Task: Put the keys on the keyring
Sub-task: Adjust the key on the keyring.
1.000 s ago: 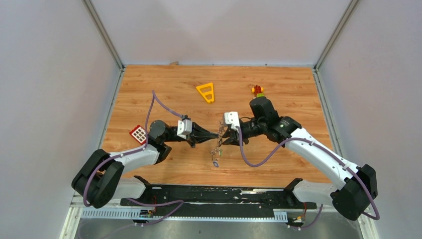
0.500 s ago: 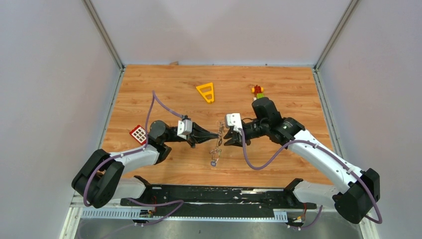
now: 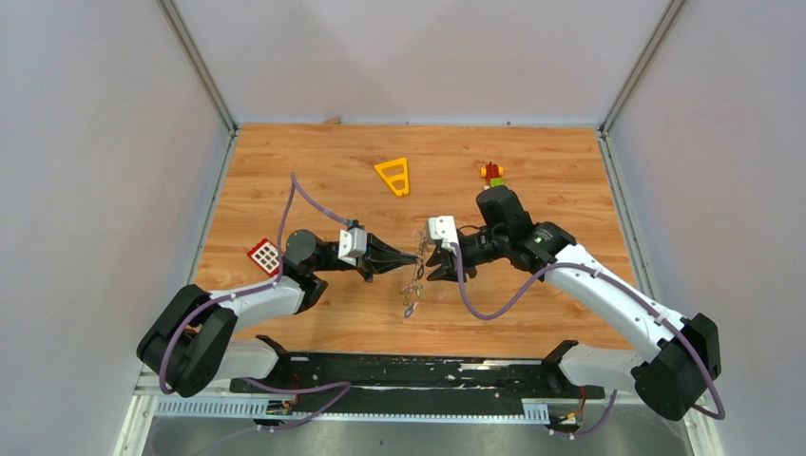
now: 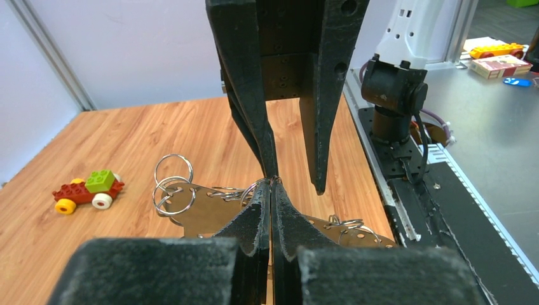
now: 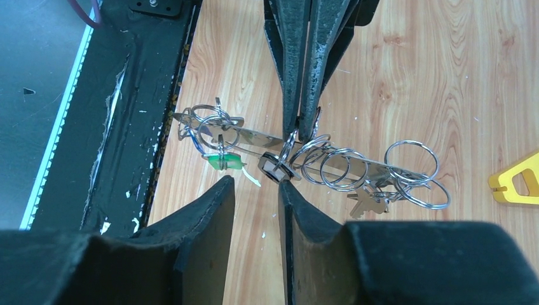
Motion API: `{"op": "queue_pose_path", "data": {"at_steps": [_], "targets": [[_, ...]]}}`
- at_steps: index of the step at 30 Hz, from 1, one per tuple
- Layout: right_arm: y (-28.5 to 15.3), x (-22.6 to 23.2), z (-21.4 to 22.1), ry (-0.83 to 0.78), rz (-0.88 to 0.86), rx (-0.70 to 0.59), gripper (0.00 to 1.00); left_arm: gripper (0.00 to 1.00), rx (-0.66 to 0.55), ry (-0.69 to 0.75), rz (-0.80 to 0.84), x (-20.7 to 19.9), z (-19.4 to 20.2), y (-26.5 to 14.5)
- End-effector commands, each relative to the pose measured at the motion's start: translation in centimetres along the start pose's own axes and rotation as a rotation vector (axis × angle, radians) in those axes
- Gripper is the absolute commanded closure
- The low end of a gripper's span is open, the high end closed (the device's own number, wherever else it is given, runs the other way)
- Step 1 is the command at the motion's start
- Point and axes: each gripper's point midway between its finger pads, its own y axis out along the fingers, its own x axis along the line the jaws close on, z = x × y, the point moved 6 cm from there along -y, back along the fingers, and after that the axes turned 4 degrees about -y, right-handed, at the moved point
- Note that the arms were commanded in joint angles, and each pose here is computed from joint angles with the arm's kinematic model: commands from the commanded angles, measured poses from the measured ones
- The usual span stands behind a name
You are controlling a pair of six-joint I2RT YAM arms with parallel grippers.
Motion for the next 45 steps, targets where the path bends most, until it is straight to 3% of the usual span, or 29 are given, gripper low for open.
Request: {"op": "queue_pose_path", "data": {"at_steps": [1,29,34,40,45], "targets": [[-0.1,-1.3,-1.7,-0.043,0.025,-0.046,0.67,1.0,-0.037,0.045,-0.003,0.2,-0.9,0.1],[0.0,-1.5,-3.3,-0.032,0.026,-0.124,0.65,1.0,-0.031,0.045,-0.018,0.3,-0.7,0.0],[0.2,-1.8,-3.2,-0.022,0.031,-0.125,0.69,1.0,-0.034,0.045,-0.018,0.3,-0.8,0.0],[0.3,-2.0,-3.1,-0.015,0.045,-0.122,0.87,1.0,-0.036,0.034,-0.018,0.3,-0.7,0.0],[0.2,-2.3,-3.1,-0.016,0.069,-0.117,0.93,1.0,-0.037,0.027,-0.017,0.3,-0.6,0.1]]}}
